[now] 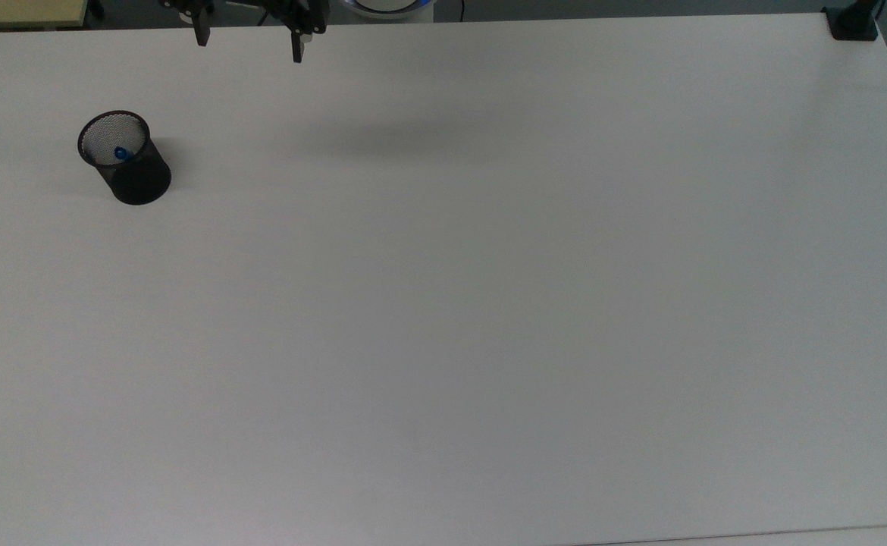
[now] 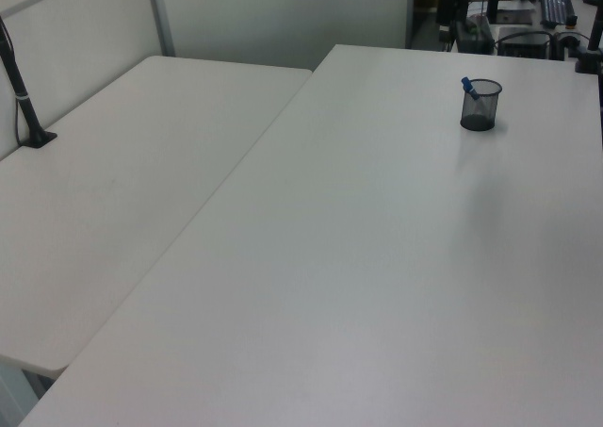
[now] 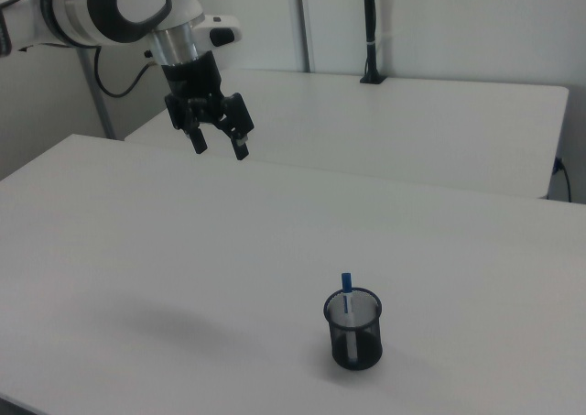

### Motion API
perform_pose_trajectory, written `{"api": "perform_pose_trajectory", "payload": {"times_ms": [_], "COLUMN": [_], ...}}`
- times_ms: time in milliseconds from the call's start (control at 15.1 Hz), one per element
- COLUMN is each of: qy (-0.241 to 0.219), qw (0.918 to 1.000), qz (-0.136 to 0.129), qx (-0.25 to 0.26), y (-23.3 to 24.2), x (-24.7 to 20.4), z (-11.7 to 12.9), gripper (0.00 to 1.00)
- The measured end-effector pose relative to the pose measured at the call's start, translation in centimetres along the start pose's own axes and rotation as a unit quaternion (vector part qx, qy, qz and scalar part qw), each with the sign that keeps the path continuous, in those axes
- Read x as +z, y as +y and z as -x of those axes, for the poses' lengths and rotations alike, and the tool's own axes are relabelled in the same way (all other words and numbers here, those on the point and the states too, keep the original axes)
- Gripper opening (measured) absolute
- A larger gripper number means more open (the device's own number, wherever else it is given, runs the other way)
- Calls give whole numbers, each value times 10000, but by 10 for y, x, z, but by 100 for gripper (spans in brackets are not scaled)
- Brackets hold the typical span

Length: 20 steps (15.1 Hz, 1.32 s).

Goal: Remove the marker
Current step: 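Move the gripper over the black mesh cup toward the blue marker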

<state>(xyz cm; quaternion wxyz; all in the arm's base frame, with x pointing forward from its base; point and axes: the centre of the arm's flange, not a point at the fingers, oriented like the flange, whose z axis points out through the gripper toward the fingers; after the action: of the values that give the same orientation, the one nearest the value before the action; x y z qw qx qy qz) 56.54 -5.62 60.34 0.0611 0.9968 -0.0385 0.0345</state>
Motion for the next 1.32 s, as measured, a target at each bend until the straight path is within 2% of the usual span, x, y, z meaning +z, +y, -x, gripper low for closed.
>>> {"api": "perform_pose_trajectory", "payload": {"times_ms": [1059, 1324], "qy": [-15, -238], "qw": [9999, 9955], "qz": [-5, -16], "qx": [-122, -917], "y": [-7, 29], "x": [-1, 0], "z": [1, 10], "gripper": [100, 100]}}
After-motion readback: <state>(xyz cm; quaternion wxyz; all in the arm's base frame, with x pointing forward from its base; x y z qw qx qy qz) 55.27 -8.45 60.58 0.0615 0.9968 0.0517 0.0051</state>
